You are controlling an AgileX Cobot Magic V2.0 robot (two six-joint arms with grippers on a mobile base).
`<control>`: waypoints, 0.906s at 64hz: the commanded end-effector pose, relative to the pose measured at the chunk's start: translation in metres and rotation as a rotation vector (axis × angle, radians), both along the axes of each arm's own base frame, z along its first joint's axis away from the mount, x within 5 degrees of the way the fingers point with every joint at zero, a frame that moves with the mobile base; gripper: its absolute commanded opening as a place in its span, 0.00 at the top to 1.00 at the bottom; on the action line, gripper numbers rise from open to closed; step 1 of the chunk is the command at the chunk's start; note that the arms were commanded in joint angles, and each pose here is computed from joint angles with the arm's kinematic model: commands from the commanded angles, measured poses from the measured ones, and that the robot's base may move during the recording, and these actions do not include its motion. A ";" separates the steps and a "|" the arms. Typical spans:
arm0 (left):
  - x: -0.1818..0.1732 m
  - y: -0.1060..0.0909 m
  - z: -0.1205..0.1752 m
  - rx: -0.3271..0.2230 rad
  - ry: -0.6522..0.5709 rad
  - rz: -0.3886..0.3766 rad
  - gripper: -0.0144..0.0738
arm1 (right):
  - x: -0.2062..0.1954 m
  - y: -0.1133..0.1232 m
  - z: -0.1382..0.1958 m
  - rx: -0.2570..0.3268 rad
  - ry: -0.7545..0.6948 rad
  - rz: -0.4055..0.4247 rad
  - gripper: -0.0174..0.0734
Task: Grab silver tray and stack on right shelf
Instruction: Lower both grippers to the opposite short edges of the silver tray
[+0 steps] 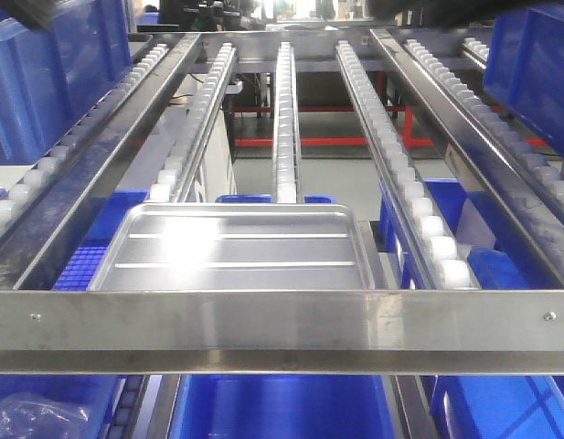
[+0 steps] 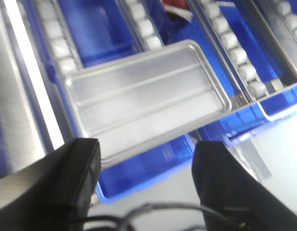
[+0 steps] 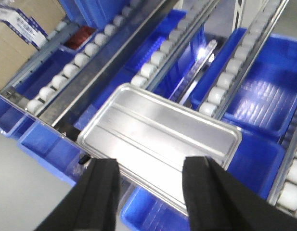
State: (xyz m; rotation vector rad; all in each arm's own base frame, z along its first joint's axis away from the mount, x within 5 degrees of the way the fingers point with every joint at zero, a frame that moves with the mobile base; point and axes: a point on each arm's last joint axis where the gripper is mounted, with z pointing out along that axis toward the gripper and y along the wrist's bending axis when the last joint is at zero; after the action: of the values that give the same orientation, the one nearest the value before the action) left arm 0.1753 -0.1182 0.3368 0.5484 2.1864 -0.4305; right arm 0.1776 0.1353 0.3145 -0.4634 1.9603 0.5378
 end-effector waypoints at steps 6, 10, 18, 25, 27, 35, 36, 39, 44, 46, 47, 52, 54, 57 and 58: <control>0.023 -0.014 0.009 -0.058 0.042 0.026 0.46 | 0.023 0.013 0.013 0.007 0.134 -0.050 0.35; 0.035 -0.017 0.008 -0.013 0.092 0.032 0.46 | 0.034 0.012 0.012 -0.026 0.250 -0.104 0.35; 0.060 -0.021 0.000 0.119 0.196 0.096 0.46 | 0.060 0.005 0.012 -0.054 0.410 -0.236 0.35; 0.082 -0.024 -0.011 0.205 0.280 0.213 0.46 | 0.080 0.007 0.010 -0.076 0.464 -0.279 0.35; 0.089 -0.027 -0.014 0.205 0.294 0.232 0.46 | 0.085 0.009 0.010 -0.083 0.461 -0.279 0.35; 0.107 -0.038 -0.029 0.189 0.341 0.268 0.46 | 0.106 0.019 0.002 -0.122 0.466 -0.286 0.35; 0.109 -0.039 -0.030 0.189 0.347 0.273 0.46 | 0.109 0.019 -0.002 -0.129 0.477 -0.289 0.35; 0.113 -0.042 -0.037 0.190 0.357 0.278 0.46 | 0.115 0.021 -0.005 -0.140 0.493 -0.294 0.35; 0.120 -0.046 -0.045 0.188 0.355 0.274 0.46 | 0.124 0.025 -0.015 -0.164 0.519 -0.299 0.35; 0.122 -0.047 -0.048 0.186 0.353 0.273 0.46 | 0.127 0.027 -0.019 -0.171 0.524 -0.299 0.35; 0.123 -0.048 -0.049 0.183 0.351 0.274 0.46 | 0.128 0.028 -0.021 -0.173 0.526 -0.299 0.35; 0.129 -0.052 -0.057 0.176 0.348 0.273 0.47 | 0.136 0.032 -0.032 -0.175 0.528 -0.298 0.35; 0.131 -0.053 -0.059 0.175 0.346 0.272 0.47 | 0.138 0.033 -0.036 -0.176 0.530 -0.297 0.35; 0.133 -0.054 -0.063 0.167 0.348 0.279 0.47 | 0.142 0.035 -0.044 -0.179 0.534 -0.297 0.35; 0.134 -0.055 -0.065 0.163 0.349 0.283 0.47 | 0.144 0.036 -0.046 -0.179 0.534 -0.296 0.35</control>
State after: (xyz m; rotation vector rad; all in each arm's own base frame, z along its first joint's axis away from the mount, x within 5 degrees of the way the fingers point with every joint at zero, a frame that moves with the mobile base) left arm 0.3041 -0.1700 0.2519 0.2949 2.7112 -0.1424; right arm 0.3121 0.1694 0.2508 -0.1355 2.6656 0.2672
